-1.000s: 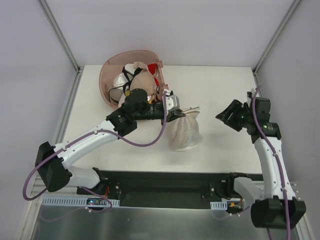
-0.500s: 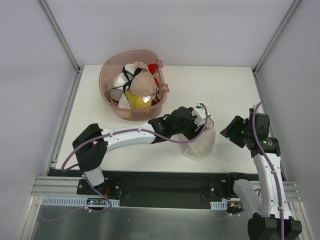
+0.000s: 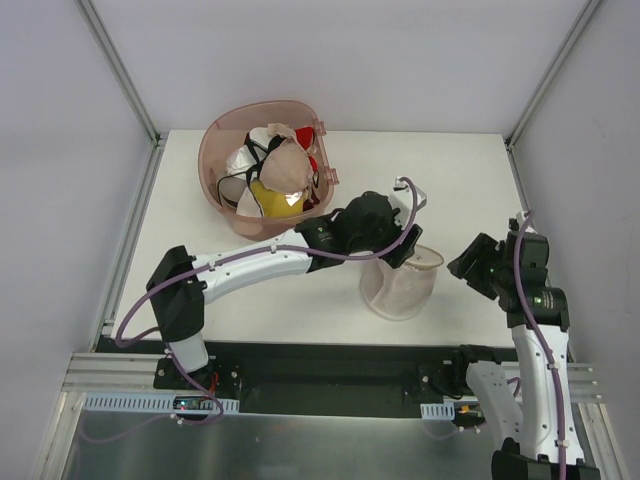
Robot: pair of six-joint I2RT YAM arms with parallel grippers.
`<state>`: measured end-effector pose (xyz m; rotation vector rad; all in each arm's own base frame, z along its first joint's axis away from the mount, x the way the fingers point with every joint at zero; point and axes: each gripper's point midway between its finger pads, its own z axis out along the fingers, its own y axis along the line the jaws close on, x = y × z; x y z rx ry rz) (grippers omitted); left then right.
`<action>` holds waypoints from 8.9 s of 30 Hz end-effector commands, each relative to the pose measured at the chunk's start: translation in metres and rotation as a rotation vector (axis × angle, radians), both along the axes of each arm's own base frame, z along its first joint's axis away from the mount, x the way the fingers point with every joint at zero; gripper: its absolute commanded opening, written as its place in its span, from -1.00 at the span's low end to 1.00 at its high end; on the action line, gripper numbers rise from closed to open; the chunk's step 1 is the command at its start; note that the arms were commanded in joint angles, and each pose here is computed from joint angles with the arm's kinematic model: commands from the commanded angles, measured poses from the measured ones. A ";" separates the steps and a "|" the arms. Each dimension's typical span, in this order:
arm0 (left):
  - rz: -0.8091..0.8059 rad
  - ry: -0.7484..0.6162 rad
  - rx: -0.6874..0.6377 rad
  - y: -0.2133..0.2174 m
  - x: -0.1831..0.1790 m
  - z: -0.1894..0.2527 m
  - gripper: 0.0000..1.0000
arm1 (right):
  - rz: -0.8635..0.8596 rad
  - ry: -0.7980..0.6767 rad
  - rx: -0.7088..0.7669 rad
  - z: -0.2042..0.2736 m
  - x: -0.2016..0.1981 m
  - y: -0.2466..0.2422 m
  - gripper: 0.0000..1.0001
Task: Unzip the laundry bag and remove the bra
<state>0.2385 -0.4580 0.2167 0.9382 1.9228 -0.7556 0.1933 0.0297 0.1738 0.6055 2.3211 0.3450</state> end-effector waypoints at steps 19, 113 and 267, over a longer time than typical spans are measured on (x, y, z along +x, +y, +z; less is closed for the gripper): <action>0.126 -0.058 -0.006 0.051 0.003 0.046 0.33 | 0.002 0.112 0.284 -0.043 0.087 0.025 -0.57; 0.312 0.773 -0.158 0.081 -0.002 -0.045 -1.00 | 0.242 0.166 -0.491 -0.049 0.059 0.080 0.06; 0.003 0.753 -0.216 0.013 -0.044 0.014 0.65 | 0.348 0.049 -0.260 -0.015 0.035 0.053 -0.64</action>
